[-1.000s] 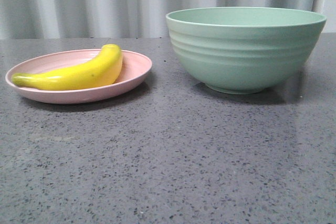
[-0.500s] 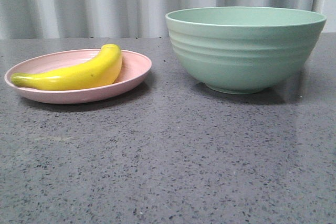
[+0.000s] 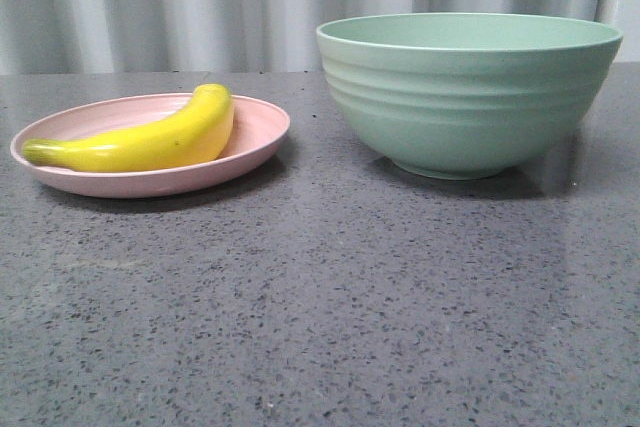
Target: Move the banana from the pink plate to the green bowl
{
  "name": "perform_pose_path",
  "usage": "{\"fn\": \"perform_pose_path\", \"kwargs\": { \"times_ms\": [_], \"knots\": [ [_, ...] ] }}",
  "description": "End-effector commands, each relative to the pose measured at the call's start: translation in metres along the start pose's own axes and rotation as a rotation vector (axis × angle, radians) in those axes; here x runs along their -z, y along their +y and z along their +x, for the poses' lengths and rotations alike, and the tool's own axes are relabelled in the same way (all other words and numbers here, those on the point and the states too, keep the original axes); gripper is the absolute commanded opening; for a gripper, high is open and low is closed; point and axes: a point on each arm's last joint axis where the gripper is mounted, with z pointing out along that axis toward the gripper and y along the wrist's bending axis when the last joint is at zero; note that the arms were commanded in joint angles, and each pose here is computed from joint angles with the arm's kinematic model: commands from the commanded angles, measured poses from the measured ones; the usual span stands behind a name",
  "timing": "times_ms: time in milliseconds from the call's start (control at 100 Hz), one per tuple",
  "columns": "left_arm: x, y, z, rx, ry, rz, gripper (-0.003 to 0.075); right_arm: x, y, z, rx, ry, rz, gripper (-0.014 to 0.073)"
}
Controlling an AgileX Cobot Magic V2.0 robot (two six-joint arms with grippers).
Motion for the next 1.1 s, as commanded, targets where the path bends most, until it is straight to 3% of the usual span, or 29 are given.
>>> {"fn": "perform_pose_path", "kwargs": {
  "times_ms": [0,120,220,350,450,640,1090],
  "knots": [
    [-0.003,-0.001,-0.018,0.009,-0.095,0.006,0.0065,0.0,0.002,-0.019,0.004,-0.102,-0.01,-0.0072],
    [-0.004,-0.001,-0.02,0.009,-0.111,0.007,0.0305,0.0,0.002,-0.02,0.0,-0.113,-0.013,-0.0072],
    [-0.005,-0.001,-0.022,0.009,-0.166,0.007,0.0416,0.0,0.002,-0.018,0.0,-0.093,-0.011,-0.0072],
    [-0.011,-0.001,-0.025,0.011,-0.163,0.006,0.0419,0.0,0.002,-0.015,0.0,-0.062,-0.009,-0.0072],
    [-0.021,-0.002,-0.028,0.011,-0.086,0.006,0.0419,-0.001,0.002,-0.012,0.0,-0.052,-0.008,-0.0072],
    [-0.051,-0.015,-0.043,0.011,0.025,0.098,0.0419,-0.006,0.0,0.001,-0.002,-0.023,-0.002,-0.0072],
    [-0.128,-0.104,-0.037,-0.076,0.369,0.464,0.0436,-0.008,-0.001,0.003,0.0,-0.034,-0.001,-0.0072]
  ]
}}
